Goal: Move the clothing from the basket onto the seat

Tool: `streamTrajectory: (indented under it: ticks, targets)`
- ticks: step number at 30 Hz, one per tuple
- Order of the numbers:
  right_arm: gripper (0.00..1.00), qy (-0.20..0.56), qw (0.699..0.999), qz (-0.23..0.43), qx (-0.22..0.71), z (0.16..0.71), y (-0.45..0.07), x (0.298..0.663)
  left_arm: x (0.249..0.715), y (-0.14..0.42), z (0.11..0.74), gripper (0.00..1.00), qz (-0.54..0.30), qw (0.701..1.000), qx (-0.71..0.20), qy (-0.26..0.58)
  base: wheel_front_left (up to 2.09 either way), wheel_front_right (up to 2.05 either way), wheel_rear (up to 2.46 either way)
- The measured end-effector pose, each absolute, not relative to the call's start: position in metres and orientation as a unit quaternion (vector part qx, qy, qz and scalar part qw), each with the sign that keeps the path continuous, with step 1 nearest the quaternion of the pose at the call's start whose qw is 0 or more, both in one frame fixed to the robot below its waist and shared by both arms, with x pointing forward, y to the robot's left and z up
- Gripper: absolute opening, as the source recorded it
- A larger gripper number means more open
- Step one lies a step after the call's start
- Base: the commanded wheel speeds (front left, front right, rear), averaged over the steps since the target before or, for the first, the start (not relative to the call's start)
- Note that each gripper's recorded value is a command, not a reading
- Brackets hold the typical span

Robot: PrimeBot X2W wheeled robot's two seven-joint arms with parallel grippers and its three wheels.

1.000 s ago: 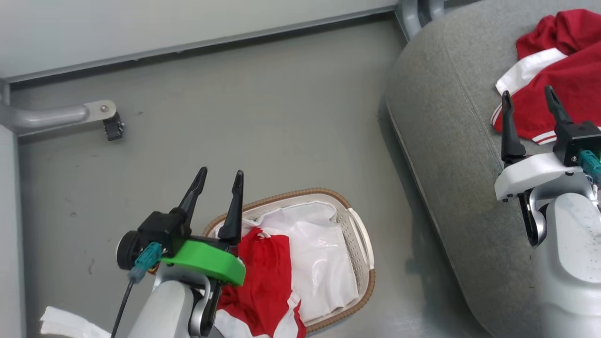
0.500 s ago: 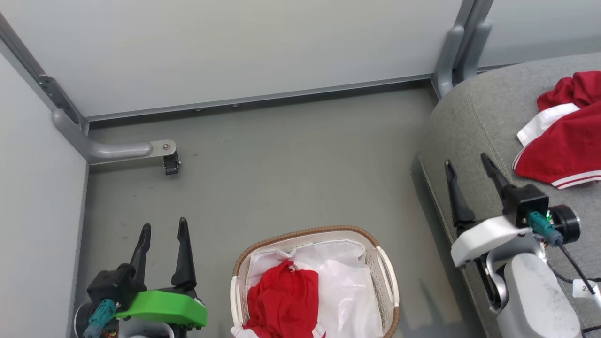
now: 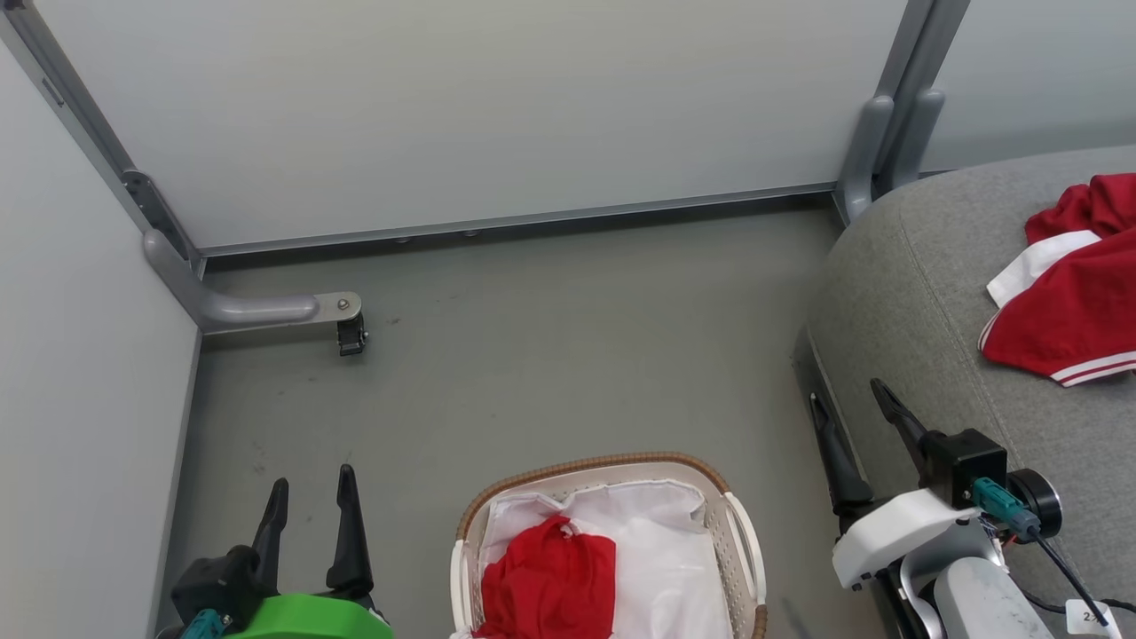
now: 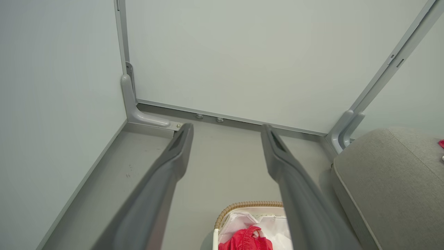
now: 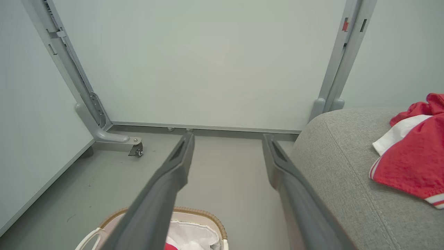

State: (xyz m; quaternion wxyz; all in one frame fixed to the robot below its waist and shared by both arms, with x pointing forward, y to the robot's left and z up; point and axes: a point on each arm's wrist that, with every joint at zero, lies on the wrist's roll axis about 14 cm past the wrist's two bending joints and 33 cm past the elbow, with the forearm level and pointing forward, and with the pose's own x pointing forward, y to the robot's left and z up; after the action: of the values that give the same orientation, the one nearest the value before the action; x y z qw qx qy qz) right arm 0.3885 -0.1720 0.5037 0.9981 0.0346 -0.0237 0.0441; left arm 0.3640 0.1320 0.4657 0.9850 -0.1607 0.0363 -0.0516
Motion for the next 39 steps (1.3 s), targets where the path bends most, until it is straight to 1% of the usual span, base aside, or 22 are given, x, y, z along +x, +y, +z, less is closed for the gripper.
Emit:
streamTrajectory:
  ticks: [17,26,32,39]
  targets:
    - [1.0,-0.026,0.998,0.054,0.033,0.505,-0.165,0.385,0.362,0.13,0.468,1.0,-0.054,0.985,-0.16,0.034,0.0,0.0,0.0]
    - [1.0,-0.022,0.998,0.049,0.034,0.503,-0.169,0.387,0.363,0.123,0.462,1.0,-0.065,0.984,-0.159,0.044,0.0,0.0,0.0]
    - [1.0,-0.028,0.999,0.033,0.029,0.506,-0.18,0.398,0.377,0.105,0.463,1.0,-0.098,0.983,-0.149,0.045,0.0,0.0,0.0]
    - [1.0,-0.049,0.998,0.018,0.023,0.518,-0.192,0.425,0.409,0.068,0.448,1.0,-0.17,0.978,-0.096,0.07,0.0,0.0,0.0]
